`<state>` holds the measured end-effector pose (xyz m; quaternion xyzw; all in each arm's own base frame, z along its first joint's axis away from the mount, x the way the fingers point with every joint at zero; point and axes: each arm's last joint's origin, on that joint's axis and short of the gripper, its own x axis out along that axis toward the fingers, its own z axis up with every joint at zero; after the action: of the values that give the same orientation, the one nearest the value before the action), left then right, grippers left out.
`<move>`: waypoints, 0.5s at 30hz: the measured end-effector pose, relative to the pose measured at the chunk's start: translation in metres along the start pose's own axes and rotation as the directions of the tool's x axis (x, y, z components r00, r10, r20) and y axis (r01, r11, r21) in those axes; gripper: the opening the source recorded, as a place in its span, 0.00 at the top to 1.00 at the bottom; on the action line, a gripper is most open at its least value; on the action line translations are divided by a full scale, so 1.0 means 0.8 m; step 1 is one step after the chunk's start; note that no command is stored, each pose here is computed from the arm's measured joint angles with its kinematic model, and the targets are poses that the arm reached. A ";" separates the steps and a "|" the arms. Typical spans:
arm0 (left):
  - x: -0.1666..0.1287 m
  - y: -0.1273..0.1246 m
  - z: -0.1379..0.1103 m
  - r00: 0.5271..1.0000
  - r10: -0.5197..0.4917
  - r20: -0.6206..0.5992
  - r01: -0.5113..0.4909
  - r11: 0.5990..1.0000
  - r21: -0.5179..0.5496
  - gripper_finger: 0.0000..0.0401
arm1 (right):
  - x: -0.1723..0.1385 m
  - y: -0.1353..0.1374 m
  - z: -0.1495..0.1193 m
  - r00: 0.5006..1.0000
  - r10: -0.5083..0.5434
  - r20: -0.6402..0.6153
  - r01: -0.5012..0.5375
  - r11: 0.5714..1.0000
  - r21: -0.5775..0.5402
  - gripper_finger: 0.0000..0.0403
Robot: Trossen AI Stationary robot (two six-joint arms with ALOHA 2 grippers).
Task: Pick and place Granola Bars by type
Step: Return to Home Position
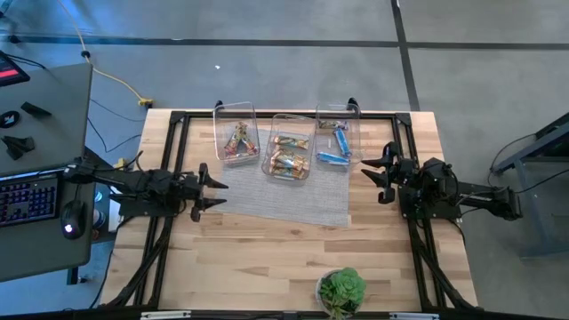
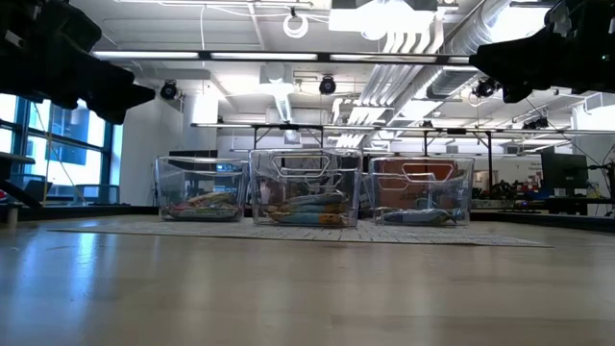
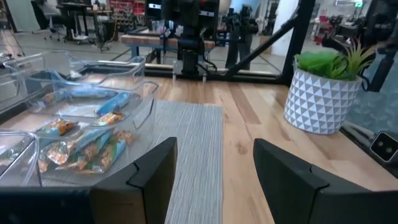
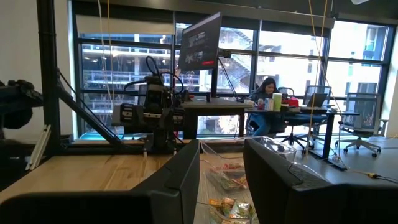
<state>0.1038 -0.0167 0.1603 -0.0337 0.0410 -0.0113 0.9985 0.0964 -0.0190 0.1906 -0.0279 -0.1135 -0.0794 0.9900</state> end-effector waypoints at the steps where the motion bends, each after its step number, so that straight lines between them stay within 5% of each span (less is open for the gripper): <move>1: 0.000 0.000 0.000 1.000 0.000 0.003 0.000 1.000 -0.001 0.48 | 0.000 0.000 0.000 1.000 0.000 0.000 0.000 1.000 0.000 0.73; 15: -0.006 0.001 0.007 0.998 -0.005 0.068 0.006 1.000 -0.013 0.48 | 0.000 0.000 0.000 1.000 0.000 0.000 0.000 1.000 0.000 0.73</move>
<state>0.0997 -0.0158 0.1661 -0.0406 0.0070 -0.0127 0.9991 0.0964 -0.0190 0.1906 -0.0279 -0.1134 -0.0793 0.9900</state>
